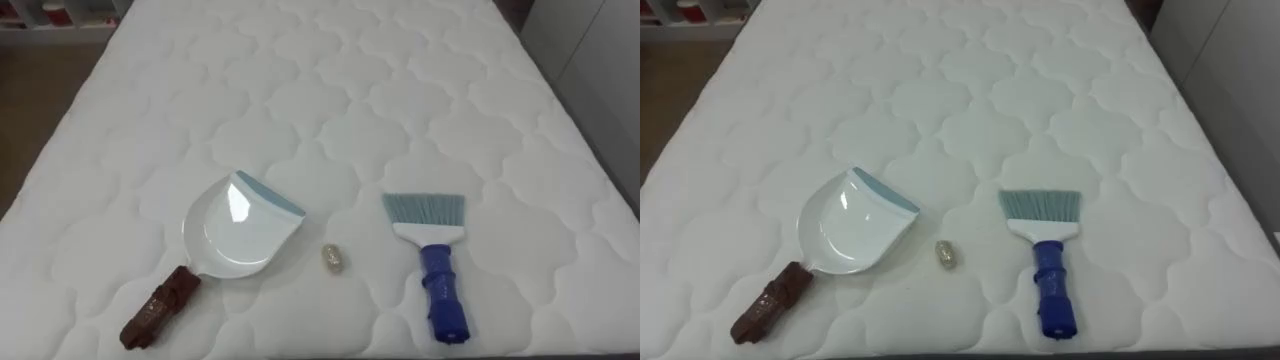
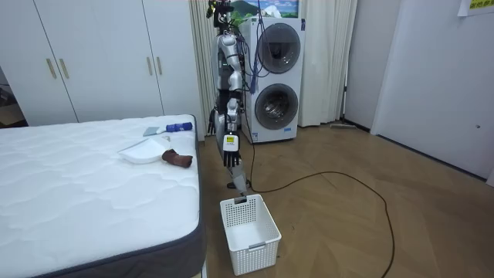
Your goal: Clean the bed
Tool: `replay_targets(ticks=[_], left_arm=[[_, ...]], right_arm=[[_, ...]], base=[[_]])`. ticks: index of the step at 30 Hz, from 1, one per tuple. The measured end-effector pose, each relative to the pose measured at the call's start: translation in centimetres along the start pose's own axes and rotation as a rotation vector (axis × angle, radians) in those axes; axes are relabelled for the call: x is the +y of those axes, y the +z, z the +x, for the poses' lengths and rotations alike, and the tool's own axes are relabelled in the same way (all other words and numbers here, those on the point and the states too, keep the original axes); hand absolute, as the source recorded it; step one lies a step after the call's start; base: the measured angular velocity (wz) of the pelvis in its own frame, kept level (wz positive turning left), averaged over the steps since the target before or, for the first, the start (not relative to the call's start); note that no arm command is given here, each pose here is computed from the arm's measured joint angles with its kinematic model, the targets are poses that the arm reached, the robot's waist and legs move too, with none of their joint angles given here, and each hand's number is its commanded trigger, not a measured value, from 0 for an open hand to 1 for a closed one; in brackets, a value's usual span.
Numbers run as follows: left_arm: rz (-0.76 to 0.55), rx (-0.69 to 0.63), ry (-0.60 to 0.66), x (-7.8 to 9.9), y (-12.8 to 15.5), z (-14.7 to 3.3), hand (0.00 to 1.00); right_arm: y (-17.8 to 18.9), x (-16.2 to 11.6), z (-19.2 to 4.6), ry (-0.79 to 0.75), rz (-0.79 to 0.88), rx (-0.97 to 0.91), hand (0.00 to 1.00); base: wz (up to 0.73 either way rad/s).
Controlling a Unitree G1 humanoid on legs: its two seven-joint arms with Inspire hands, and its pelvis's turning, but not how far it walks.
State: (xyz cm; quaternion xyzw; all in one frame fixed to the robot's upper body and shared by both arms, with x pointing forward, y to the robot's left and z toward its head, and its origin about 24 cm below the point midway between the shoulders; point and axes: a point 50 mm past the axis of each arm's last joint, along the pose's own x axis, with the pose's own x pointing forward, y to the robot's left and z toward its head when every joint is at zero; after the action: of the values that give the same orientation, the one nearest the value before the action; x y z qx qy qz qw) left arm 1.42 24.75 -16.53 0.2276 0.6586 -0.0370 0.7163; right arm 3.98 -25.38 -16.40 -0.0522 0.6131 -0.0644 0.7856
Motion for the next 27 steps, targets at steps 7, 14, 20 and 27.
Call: replay_targets(ticks=[7,14,20,27], left_arm=[[0.009,-0.019,0.028,0.3,0.2,-0.1,0.0],[0.008,-0.024,0.068,0.5,0.3,-0.1,0.0],[-0.014,-0.074,0.172,1.3,1.0,-0.2,0.0],[-0.048,-0.159,0.313,2.3,2.4,-0.4,0.0]], right_arm=[[0.0,0.0,0.0,-0.003,-0.001,-0.001,0.0],[0.2,0.0,0.0,-0.02,-0.003,-0.008,0.0],[0.3,0.1,0.0,-0.01,-0.01,-0.017,0.0],[0.5,0.1,0.0,-0.029,-0.039,-0.039,0.0]], base=[[0.0],[0.0],[0.0],[0.01]])
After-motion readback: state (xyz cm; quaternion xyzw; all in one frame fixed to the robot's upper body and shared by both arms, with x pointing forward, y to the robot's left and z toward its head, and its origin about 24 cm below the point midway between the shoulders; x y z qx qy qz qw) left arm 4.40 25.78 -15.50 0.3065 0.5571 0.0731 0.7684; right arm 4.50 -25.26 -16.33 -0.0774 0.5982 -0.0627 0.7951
